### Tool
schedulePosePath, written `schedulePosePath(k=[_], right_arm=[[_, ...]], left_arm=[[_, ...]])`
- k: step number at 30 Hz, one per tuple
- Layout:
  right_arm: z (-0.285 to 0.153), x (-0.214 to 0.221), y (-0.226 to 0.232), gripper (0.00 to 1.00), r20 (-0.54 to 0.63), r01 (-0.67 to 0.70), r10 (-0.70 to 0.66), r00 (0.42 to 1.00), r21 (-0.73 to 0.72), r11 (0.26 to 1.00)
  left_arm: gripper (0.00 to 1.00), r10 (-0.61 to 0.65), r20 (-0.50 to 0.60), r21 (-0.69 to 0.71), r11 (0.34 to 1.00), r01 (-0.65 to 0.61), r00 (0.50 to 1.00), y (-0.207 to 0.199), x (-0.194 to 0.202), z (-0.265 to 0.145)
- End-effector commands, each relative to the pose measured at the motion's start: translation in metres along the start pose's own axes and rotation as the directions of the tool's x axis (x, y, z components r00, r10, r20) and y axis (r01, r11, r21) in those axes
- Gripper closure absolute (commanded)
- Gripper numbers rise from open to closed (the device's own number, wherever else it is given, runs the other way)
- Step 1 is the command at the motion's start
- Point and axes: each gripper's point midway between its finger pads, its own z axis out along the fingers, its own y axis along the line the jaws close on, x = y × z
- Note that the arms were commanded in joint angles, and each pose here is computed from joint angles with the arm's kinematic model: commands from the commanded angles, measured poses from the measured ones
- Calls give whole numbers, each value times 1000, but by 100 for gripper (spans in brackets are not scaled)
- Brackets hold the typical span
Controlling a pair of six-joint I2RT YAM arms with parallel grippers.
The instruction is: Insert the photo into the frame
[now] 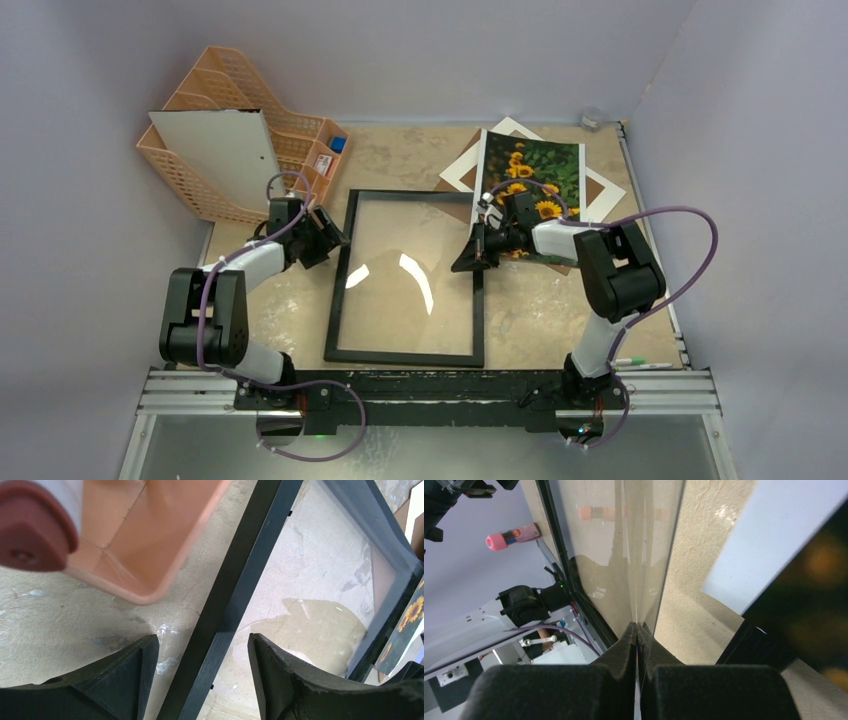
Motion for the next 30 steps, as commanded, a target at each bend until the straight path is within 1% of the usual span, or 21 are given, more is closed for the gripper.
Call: schedulePosePath(k=[1, 4, 11, 16, 18, 21, 26, 30], right_arm=[[6, 18, 13, 100, -88, 23, -29, 996, -67, 997], [9, 23, 15, 100, -116, 27, -37, 993, -84, 996], [9, 15, 23, 100, -89, 47, -55, 994, -95, 994], [9, 18, 24, 100, -101, 3, -13, 995, -99, 995], [8, 21, 26, 100, -109, -15, 3, 994, -107, 994], [6, 23, 30, 100, -125, -36, 21, 992, -119, 992], [1, 23, 40, 100, -147, -30, 10, 989, -135, 990], [1, 27, 38, 100, -178, -27, 2, 984, -138, 990]], left_arm=[[32, 5, 16, 36, 999, -5, 1000, -11, -3, 1], [32, 11, 8, 30, 999, -11, 1000, -11, 1, 3], [47, 17, 6, -11, 1000, -17, 1000, -4, 6, 5], [55, 19, 12, -24, 1000, -18, 1000, -1, 6, 5], [56, 19, 14, -28, 999, -19, 1000, 0, 6, 4], [57, 25, 15, -25, 999, -25, 1000, -1, 6, 4], [51, 28, 16, -15, 999, -28, 999, -2, 7, 2], [50, 29, 23, -3, 1000, -29, 999, -4, 7, 0]])
